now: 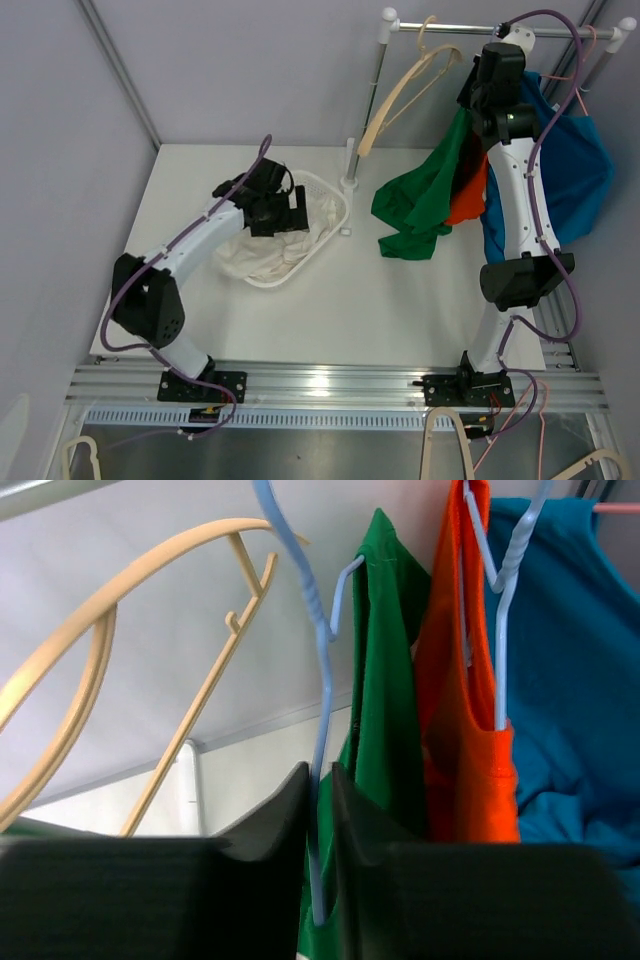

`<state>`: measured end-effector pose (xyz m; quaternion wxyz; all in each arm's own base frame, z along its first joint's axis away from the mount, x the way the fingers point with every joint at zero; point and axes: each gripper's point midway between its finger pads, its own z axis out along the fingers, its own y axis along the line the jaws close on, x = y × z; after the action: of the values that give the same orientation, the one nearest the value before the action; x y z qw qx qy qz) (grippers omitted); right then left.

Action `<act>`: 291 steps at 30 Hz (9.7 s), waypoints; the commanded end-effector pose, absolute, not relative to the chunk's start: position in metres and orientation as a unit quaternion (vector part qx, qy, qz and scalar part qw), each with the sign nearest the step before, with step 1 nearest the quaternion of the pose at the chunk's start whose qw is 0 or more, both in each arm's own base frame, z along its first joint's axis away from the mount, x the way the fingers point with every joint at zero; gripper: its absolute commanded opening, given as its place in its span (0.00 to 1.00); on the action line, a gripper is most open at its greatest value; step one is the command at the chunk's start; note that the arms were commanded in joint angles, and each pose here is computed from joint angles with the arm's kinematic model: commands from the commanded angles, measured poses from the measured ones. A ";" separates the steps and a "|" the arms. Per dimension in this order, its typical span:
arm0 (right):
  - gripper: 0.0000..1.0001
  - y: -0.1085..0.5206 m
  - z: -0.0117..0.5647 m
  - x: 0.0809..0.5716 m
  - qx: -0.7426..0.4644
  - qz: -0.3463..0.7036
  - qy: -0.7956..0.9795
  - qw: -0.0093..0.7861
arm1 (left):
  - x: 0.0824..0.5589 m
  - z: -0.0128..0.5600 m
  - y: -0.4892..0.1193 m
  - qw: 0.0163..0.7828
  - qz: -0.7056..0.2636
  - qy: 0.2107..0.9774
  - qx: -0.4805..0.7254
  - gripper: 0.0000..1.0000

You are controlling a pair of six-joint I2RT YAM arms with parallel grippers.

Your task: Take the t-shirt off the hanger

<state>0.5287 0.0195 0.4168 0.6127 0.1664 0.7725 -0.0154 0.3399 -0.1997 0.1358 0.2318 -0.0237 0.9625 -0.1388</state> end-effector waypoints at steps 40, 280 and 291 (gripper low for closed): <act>0.05 0.044 0.462 0.476 0.131 0.020 0.732 0.668 | 0.290 0.336 -0.195 0.581 -0.261 0.771 0.027 0.99; 0.00 0.072 0.493 0.580 0.117 0.055 0.651 0.748 | 0.413 0.350 -0.161 0.623 -0.260 0.729 -0.116 0.01; 0.26 0.071 0.500 0.557 0.119 0.059 0.655 0.744 | 0.393 0.180 -0.180 0.481 -0.118 0.853 -0.166 0.01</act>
<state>0.5844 0.0744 0.4440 0.7041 0.1129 0.6998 0.0420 0.3918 -0.1978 0.1835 0.4772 -0.1150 0.8601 -0.1388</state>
